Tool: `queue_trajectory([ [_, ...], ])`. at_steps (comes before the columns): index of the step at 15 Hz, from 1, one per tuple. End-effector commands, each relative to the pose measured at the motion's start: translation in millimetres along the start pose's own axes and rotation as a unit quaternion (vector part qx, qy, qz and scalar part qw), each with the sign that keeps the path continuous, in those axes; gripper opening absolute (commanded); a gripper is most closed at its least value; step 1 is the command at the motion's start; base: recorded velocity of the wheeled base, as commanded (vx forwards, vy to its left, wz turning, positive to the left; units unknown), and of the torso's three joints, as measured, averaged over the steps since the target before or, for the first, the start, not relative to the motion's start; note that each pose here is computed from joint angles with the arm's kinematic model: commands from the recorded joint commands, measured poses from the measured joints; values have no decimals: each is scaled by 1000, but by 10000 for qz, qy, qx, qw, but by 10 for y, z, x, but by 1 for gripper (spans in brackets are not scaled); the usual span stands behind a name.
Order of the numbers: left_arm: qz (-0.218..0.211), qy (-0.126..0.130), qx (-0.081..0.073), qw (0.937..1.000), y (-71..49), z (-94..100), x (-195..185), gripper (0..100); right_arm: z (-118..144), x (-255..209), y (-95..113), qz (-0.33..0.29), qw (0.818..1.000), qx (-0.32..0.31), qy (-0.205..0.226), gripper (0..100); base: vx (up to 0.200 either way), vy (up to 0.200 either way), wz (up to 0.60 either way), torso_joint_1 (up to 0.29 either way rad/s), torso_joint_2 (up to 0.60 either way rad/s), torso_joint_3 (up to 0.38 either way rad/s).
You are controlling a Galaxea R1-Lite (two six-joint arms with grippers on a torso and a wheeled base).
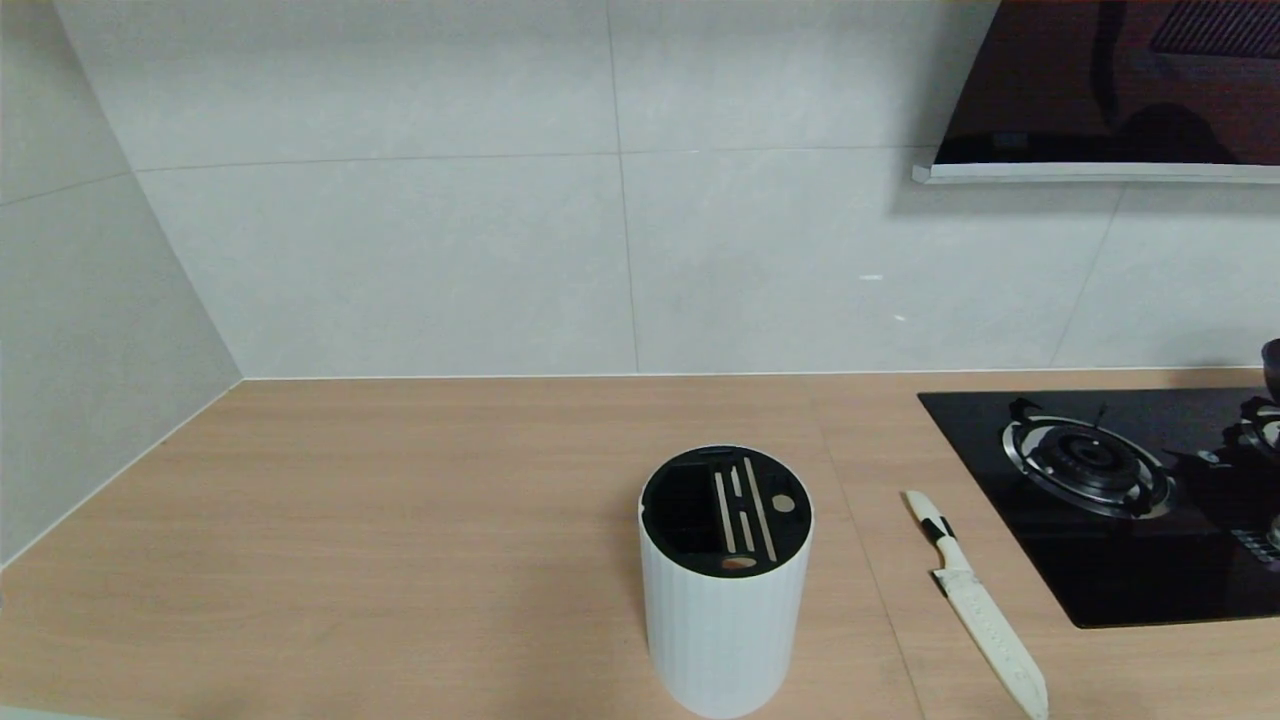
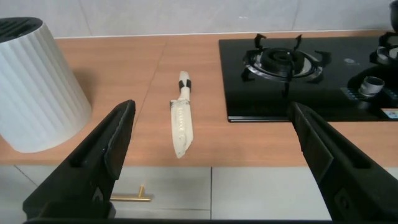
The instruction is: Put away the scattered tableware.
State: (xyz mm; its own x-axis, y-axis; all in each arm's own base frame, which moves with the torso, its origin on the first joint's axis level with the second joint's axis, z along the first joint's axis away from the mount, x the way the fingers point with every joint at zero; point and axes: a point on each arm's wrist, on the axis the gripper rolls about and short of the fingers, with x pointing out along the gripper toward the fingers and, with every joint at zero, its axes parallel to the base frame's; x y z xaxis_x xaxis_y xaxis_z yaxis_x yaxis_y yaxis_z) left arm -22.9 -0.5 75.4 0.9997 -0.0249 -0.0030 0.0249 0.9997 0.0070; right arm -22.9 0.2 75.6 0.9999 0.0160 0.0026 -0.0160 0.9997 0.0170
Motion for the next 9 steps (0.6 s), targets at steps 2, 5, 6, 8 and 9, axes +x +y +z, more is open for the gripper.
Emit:
queue_trajectory([
  [2,2,0,3,10000,0,0,0,100,5,0,0,5,10000,-1,-2,100,0,0,0,0,0,0],
  [5,2,0,3,10000,0,0,0,100,1,1,0,4,10000,-1,5,100,0,0,0,0,0,0],
  [6,2,0,3,10000,0,0,0,100,1,1,0,4,10000,-1,5,100,0,0,0,0,0,0],
  [8,2,0,3,10000,0,0,0,100,1,1,0,4,10000,-8,5,100,0,0,0,0,0,0],
  [9,2,0,3,10000,0,0,0,100,1,1,0,5,10000,-16,5,100,0,0,0,0,0,0],
])
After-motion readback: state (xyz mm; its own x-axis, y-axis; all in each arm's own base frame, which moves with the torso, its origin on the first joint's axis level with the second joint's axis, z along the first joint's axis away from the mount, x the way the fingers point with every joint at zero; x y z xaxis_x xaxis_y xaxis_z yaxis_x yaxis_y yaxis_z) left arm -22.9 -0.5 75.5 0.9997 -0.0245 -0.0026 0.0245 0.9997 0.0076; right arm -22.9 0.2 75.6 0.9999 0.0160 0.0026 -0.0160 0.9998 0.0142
